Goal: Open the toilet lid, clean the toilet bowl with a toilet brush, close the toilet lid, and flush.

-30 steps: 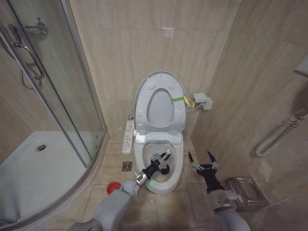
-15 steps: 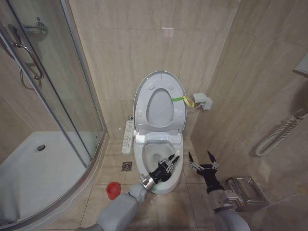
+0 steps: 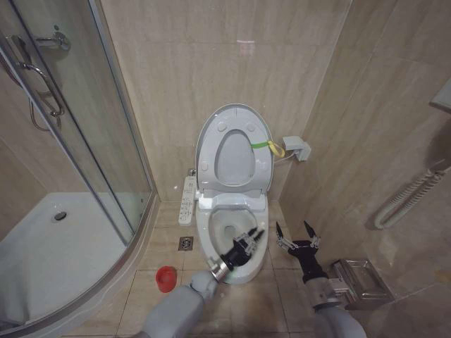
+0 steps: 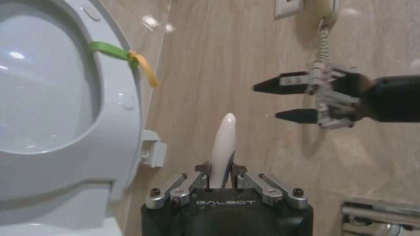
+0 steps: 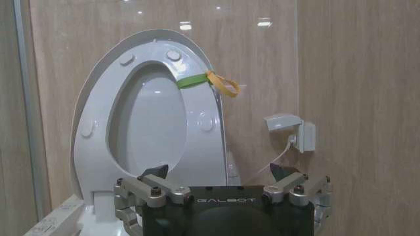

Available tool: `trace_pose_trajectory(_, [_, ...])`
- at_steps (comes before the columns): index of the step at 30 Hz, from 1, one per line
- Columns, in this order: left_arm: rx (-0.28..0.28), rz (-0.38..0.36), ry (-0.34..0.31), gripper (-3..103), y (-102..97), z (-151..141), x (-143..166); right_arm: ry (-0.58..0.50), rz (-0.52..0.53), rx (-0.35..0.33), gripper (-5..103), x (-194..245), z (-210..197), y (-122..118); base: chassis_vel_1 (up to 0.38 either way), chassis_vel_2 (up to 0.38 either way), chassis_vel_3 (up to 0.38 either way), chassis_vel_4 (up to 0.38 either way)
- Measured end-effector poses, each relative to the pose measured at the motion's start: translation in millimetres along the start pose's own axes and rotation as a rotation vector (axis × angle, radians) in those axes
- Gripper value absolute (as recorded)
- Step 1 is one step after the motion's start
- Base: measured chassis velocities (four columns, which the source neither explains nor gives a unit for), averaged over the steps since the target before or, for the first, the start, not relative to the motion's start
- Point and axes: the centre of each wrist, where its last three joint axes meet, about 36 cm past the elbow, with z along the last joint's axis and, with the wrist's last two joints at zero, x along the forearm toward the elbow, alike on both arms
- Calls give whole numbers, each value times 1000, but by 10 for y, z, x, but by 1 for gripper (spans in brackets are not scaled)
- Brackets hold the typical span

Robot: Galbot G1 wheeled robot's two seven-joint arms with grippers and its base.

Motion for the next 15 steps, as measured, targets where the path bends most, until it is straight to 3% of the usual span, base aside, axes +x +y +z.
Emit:
trace_pose_trajectory(4, [-1, -4, 3, 20, 8, 7, 8, 0, 0, 0, 100, 0, 0, 0, 0, 0, 0, 0])
trace_pose_trajectory(7, [-25, -15, 27, 20, 184, 2, 82, 0, 0, 0, 100, 0, 0, 0, 0, 0, 0, 0])
trace_pose_trajectory(10, [-70, -27, 70, 20, 538, -26, 188, 0, 0, 0, 100, 0, 0, 0, 0, 0, 0, 0])
trace_pose_trajectory(15, [-67, 18, 38, 20, 627, -119, 89, 0, 0, 0, 100, 0, 0, 0, 0, 0, 0, 0])
